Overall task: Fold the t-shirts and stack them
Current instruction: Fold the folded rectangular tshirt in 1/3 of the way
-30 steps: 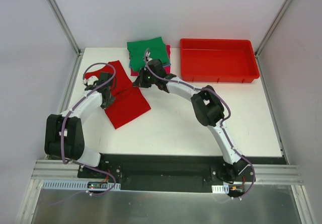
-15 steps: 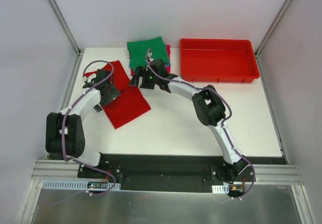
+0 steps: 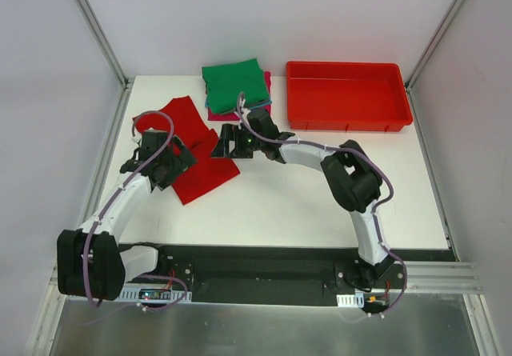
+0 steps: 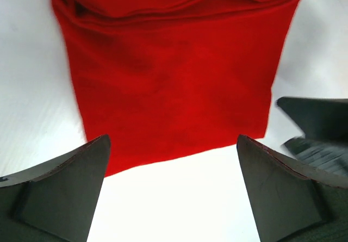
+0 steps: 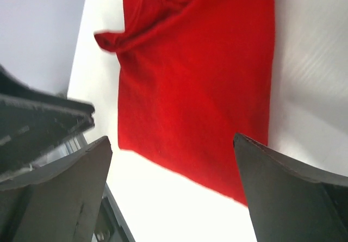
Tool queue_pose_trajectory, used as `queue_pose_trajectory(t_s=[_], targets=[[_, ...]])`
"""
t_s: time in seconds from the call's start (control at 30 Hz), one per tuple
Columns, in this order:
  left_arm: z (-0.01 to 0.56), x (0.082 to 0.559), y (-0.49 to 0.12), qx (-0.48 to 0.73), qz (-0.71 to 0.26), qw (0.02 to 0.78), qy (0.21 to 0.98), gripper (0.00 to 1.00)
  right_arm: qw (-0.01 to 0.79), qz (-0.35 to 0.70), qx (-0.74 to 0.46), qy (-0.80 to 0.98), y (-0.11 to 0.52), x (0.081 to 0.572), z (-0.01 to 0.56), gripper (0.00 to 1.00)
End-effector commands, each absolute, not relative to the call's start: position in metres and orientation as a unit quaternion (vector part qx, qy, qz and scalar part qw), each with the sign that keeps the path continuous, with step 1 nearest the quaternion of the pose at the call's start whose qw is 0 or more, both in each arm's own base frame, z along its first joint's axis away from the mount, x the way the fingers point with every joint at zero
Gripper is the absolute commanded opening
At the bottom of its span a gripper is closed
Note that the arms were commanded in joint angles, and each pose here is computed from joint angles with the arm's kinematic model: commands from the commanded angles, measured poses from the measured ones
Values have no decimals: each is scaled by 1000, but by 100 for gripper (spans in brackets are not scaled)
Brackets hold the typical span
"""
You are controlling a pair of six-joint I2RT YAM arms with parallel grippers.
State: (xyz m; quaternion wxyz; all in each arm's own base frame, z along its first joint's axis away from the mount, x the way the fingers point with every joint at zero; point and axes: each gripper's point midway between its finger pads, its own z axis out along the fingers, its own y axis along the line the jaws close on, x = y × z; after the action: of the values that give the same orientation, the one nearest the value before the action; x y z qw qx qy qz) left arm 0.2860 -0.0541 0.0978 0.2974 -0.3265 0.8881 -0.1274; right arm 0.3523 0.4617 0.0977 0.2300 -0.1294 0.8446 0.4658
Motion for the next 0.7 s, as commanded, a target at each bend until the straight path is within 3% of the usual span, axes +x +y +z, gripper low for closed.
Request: queue_pose_trajectory(t_s=[0.0, 0.4, 0.67], targets=[[109, 315, -79, -278, -202, 322, 882, 99, 264, 488, -208, 806, 468, 321, 134, 96], [73, 397, -79, -269, -167, 286, 904, 99, 221, 487, -192, 823, 473, 315, 87, 96], [78, 459, -47, -283, -120, 320, 896, 99, 197, 475, -182, 838, 460, 308, 61, 96]])
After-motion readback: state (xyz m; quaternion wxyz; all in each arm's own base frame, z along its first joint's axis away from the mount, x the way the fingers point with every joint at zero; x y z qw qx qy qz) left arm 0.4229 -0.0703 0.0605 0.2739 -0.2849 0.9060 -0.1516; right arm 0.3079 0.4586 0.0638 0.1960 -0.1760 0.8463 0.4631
